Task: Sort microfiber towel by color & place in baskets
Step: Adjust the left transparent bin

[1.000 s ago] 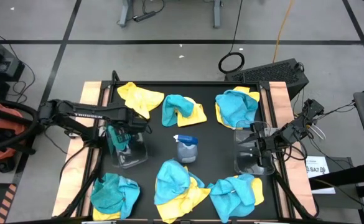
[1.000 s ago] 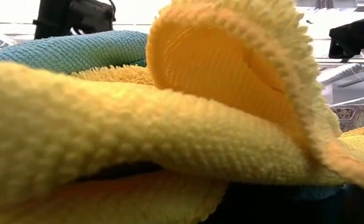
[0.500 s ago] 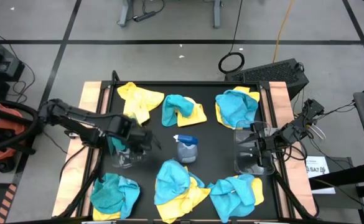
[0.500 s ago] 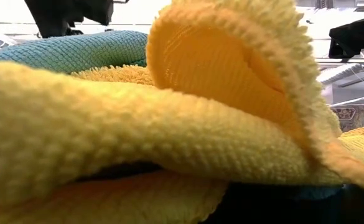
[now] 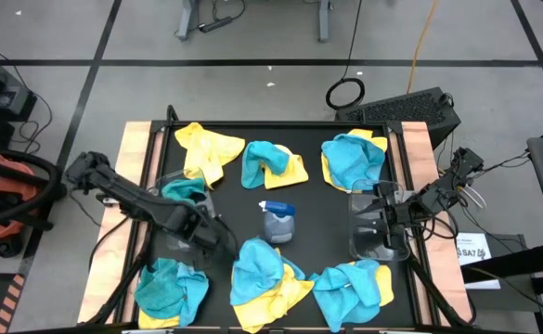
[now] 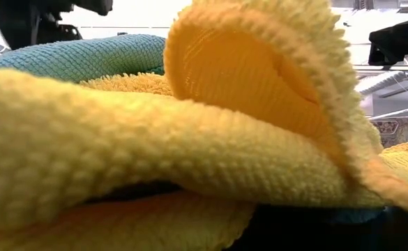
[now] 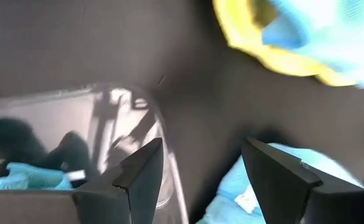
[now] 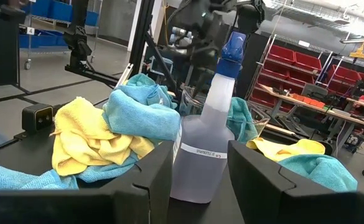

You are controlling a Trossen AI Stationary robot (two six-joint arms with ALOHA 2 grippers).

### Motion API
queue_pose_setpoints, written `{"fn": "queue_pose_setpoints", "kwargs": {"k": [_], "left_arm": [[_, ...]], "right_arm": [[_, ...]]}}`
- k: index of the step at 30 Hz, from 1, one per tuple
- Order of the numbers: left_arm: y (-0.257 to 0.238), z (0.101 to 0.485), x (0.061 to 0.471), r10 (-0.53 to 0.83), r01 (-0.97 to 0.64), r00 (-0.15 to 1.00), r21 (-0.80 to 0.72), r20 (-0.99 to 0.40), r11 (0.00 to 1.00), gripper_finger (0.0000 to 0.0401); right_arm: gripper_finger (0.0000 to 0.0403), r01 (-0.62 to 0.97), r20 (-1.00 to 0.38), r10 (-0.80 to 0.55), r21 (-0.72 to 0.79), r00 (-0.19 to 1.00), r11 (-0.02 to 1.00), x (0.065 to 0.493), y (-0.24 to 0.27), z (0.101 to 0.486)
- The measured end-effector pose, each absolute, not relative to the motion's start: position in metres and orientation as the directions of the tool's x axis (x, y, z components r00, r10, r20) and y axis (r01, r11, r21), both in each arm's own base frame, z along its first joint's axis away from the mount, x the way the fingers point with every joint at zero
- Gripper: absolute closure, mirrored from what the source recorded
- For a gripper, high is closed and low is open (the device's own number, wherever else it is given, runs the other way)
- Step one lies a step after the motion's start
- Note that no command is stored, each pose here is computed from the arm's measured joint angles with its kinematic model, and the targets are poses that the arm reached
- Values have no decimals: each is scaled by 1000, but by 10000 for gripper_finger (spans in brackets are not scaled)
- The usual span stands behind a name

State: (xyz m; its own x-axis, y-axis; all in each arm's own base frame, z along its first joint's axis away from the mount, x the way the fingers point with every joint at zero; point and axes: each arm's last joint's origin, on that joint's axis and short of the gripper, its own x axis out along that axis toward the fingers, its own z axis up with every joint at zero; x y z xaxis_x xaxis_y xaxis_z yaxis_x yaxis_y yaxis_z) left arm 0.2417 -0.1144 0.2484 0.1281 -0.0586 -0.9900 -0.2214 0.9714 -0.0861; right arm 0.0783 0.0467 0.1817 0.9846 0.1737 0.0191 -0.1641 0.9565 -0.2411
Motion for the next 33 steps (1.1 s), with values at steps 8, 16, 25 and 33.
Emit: {"fn": "queue_pose_setpoints", "kwargs": {"k": [8, 16, 25, 33], "left_arm": [[-120, 218, 245, 65, -200, -64, 77, -996, 977, 193], [-125, 216, 236, 118, -90, -131, 130, -984, 987, 337], [-131, 218, 222, 119, -24, -239, 129, -964, 991, 376], [-132, 218, 220, 79, -84, -279, 107, -957, 991, 374]], "right_arm": [[257, -164, 19, 174, -241, 985, 956, 78, 47, 182], [257, -164, 19, 174, -241, 985, 957, 78, 47, 182], [257, -164, 19, 174, -241, 985, 957, 78, 47, 182], [257, -164, 19, 174, -241, 985, 956, 78, 47, 182]]}}
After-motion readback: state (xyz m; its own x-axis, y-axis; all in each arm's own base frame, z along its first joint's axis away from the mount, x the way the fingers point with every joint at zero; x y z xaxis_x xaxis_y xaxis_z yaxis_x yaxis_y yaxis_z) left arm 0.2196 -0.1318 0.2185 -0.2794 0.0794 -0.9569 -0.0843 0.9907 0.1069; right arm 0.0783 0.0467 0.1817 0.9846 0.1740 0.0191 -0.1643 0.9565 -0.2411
